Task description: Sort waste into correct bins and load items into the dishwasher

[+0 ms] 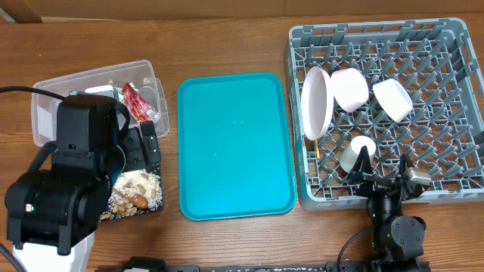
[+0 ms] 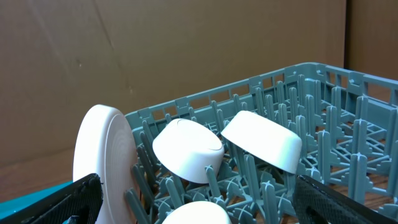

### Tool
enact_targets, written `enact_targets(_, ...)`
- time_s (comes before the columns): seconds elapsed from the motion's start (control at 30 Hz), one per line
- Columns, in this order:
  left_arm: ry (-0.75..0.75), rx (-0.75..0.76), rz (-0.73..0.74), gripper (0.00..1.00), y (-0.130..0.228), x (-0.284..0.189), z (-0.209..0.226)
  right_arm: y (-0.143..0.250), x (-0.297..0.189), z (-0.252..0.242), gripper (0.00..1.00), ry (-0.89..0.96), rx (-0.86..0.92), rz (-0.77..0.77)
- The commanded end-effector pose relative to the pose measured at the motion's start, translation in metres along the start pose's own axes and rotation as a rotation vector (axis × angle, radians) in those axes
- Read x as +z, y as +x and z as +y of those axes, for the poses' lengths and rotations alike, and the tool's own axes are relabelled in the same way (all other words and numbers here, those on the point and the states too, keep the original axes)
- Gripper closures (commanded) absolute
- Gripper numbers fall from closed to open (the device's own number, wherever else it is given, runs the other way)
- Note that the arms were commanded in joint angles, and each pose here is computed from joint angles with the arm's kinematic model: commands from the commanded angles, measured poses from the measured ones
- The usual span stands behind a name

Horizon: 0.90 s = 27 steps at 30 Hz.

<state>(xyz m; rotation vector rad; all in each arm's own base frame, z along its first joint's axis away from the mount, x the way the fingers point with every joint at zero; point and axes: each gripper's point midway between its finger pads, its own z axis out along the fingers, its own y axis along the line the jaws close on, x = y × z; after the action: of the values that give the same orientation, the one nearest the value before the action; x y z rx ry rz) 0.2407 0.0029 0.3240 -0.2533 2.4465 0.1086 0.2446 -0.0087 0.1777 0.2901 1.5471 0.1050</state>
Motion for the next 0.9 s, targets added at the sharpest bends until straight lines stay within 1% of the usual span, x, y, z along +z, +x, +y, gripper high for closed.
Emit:
enact_targets(0.0, 0.003, -0.004, -0.074, 0.0, 0.0, -0.016, 0.007, 0.0, 0.0, -0.002, 0.0, 0.008, 0.006, -0.01)
enact_targets(0.03, 0.027, -0.015, -0.122, 0.0, -0.005, -0.02, 0.005, 0.0, 0.0, -0.002, 0.0, 0.008, 0.006, -0.01)
enact_targets(0.1, 0.097, 0.013, -0.235, 0.0, -0.016, -0.031, -0.004, 0.0, 0.0, -0.002, 0.0, 0.008, 0.006, -0.01)
enact_targets(0.2, 0.22, 0.165, -0.414, 0.0, -0.025, -0.044, -0.024, 0.0, 0.0, -0.002, 0.0, 0.008, 0.006, -0.01)
enact_targets(0.3, 0.286, 0.318, -0.549, 0.0, -0.015, -0.046, -0.037, 0.0, 0.0, -0.002, 0.0, 0.008, 0.006, -0.01)
enact_targets(0.37, 0.302, 0.354, -0.628, 0.0, -0.003, -0.041, -0.04, 0.0, 0.0, -0.002, 0.0, 0.008, 0.006, -0.01)
enact_targets(0.53, 0.33, 0.334, -0.769, 0.0, 0.026, -0.024, -0.04, 0.0, 0.0, -0.002, 0.0, 0.008, 0.006, -0.01)
enact_targets(0.67, 0.36, 0.333, -0.844, 0.0, 0.052, -0.008, -0.042, 0.0, 0.0, -0.002, 0.0, 0.008, 0.006, -0.01)
enact_targets(0.8, 0.378, 0.297, -0.876, 0.0, 0.073, 0.012, -0.041, 0.0, 0.0, -0.002, 0.0, 0.008, 0.006, -0.01)
enact_targets(0.87, 0.391, 0.273, -0.858, 0.0, 0.084, 0.028, -0.042, 0.0, 0.0, -0.002, 0.0, 0.008, 0.006, -0.01)
